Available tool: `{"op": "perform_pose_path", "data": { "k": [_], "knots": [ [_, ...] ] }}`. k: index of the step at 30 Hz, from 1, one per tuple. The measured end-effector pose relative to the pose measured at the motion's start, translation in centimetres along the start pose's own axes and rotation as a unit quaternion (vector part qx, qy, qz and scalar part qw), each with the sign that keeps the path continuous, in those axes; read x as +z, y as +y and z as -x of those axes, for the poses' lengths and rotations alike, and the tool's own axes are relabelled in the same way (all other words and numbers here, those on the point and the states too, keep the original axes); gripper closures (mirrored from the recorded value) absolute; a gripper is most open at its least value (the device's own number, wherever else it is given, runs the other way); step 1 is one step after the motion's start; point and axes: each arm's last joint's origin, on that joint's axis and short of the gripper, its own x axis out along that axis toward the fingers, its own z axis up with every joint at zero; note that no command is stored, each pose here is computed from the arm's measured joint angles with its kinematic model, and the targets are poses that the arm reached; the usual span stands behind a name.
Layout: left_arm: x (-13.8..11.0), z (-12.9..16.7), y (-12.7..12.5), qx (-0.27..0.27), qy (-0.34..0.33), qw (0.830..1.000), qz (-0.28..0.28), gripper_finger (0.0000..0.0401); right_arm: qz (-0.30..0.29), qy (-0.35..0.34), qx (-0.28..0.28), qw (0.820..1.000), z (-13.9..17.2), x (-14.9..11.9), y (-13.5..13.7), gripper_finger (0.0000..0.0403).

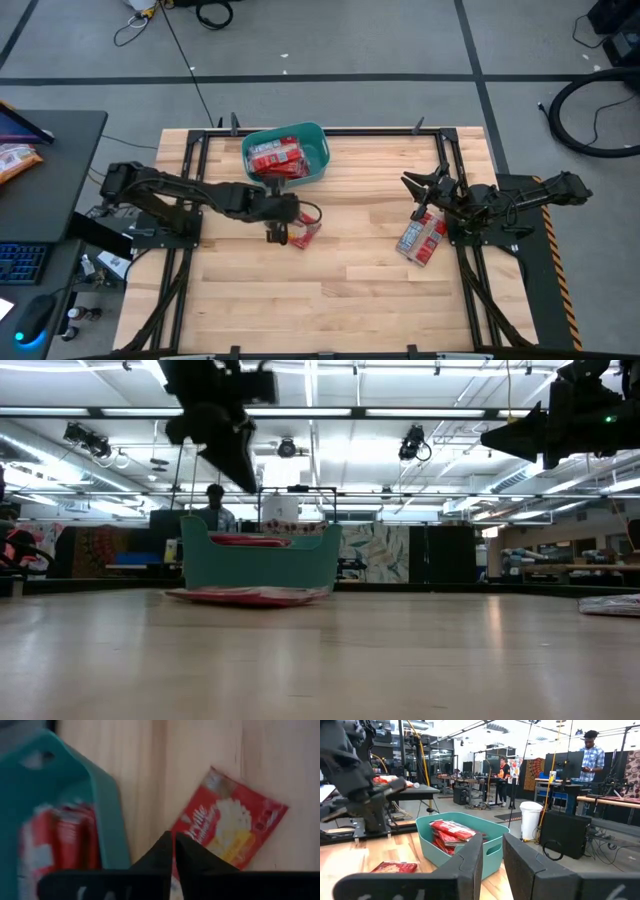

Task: Sort popcorn bags into baskets
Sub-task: Stack the popcorn bag into the green bin

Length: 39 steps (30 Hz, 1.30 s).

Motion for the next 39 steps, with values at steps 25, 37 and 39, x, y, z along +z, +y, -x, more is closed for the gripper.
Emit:
{"op": "perform_pose_path", "data": {
  "k": [25,37,39],
  "knots": [
    [-1.4,-7.5,-9.5,-0.051,0.101,0.99,-0.09,0.015,0.0,0.0,0.0,1.0,0.0,0.0,0.0,0.0322],
    [-2.2,-9.1,-10.1,-0.001,0.13,0.983,-0.127,0.0232,0.0,0.0,0.0,1.0,0.0,0.0,0.0,0.0322],
    [-2.2,-9.2,-10.1,0.0,0.131,0.983,-0.128,0.0264,0.0,0.0,0.0,1.0,0.0,0.0,0.0,0.0322]
  ]
}}
